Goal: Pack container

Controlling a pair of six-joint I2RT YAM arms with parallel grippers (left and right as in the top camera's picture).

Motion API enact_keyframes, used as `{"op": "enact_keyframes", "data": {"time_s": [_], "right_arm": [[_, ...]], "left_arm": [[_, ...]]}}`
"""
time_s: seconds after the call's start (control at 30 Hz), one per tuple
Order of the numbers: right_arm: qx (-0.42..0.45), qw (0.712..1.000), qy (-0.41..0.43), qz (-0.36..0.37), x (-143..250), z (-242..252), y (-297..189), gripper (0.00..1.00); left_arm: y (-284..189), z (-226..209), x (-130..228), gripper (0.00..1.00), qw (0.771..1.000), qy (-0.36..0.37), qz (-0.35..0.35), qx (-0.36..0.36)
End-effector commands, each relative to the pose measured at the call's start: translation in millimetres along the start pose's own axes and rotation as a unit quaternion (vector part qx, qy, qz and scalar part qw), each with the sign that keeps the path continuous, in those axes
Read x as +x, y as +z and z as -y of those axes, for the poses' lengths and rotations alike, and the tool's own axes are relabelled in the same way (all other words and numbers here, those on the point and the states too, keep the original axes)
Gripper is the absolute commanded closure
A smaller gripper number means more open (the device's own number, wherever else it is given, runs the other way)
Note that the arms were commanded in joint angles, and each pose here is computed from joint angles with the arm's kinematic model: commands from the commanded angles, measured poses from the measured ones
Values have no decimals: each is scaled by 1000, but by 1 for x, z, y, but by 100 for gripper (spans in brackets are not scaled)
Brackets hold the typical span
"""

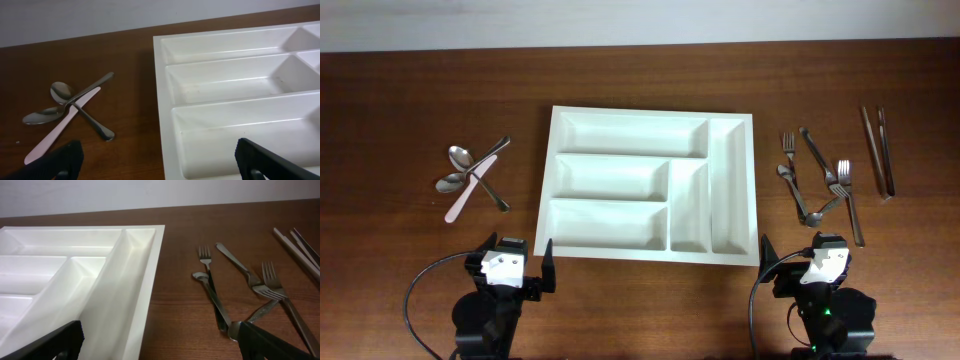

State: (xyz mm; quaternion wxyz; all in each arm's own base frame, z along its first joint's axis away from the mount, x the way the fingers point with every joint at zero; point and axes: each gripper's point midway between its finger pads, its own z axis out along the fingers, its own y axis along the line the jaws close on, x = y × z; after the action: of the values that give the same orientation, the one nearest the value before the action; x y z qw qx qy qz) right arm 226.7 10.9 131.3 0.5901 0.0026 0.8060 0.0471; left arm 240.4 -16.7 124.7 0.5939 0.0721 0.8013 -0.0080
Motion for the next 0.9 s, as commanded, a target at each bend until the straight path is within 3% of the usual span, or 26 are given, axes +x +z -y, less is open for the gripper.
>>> {"op": "enact_keyframes", "data": {"time_s": [0.0,0.87], "right_arm": [[-7,1000,3,-1,2,-3,0,1],[-6,1000,3,-1,2,-2,0,1]], "left_arm": [[0,0,1,1,1000,0,3,0],[0,-3,-1,1,1000,0,6,-10]]}}
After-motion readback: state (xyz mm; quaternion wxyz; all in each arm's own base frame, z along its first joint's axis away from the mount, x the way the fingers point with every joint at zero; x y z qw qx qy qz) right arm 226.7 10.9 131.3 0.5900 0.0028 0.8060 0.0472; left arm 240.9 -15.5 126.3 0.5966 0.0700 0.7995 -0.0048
